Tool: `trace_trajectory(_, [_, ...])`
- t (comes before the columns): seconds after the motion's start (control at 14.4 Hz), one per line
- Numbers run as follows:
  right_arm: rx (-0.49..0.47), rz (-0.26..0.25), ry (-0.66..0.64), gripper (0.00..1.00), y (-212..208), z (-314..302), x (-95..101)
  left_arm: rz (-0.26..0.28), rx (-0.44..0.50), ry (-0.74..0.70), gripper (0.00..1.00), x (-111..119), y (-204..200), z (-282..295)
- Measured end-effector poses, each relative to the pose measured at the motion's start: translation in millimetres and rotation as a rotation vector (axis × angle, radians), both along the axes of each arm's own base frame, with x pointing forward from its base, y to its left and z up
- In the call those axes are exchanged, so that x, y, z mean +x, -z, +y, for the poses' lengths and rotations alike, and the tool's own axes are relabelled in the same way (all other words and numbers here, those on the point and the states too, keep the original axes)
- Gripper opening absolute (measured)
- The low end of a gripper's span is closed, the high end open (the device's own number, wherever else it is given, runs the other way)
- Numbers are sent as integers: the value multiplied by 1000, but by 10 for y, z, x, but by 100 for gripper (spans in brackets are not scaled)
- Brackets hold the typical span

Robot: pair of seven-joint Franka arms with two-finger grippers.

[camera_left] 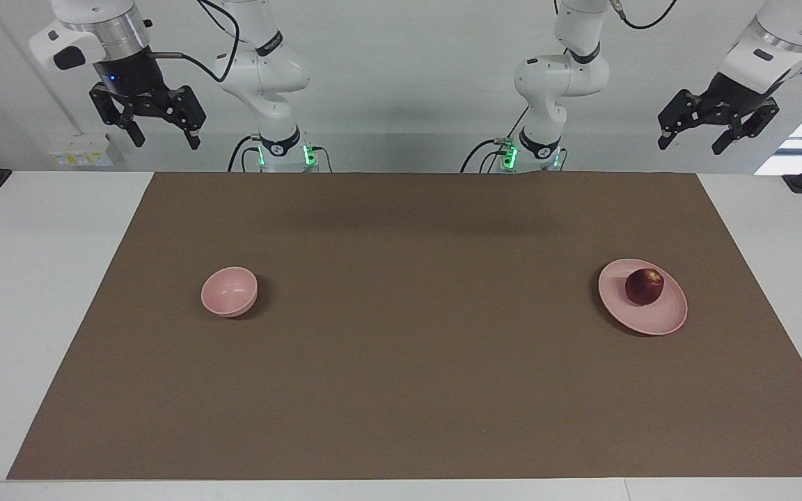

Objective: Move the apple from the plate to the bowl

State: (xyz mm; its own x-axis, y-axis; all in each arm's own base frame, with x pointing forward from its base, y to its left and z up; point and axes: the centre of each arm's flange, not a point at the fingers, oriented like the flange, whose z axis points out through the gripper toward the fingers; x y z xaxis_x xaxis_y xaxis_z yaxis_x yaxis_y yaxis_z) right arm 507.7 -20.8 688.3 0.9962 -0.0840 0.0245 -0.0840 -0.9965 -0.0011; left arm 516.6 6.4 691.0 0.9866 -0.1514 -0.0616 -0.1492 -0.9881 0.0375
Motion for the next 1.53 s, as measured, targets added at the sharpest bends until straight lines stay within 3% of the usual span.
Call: trace_trajectory(1.53, [0,0,0,100,0,0,0,7,0,20,100,-4,30,-104])
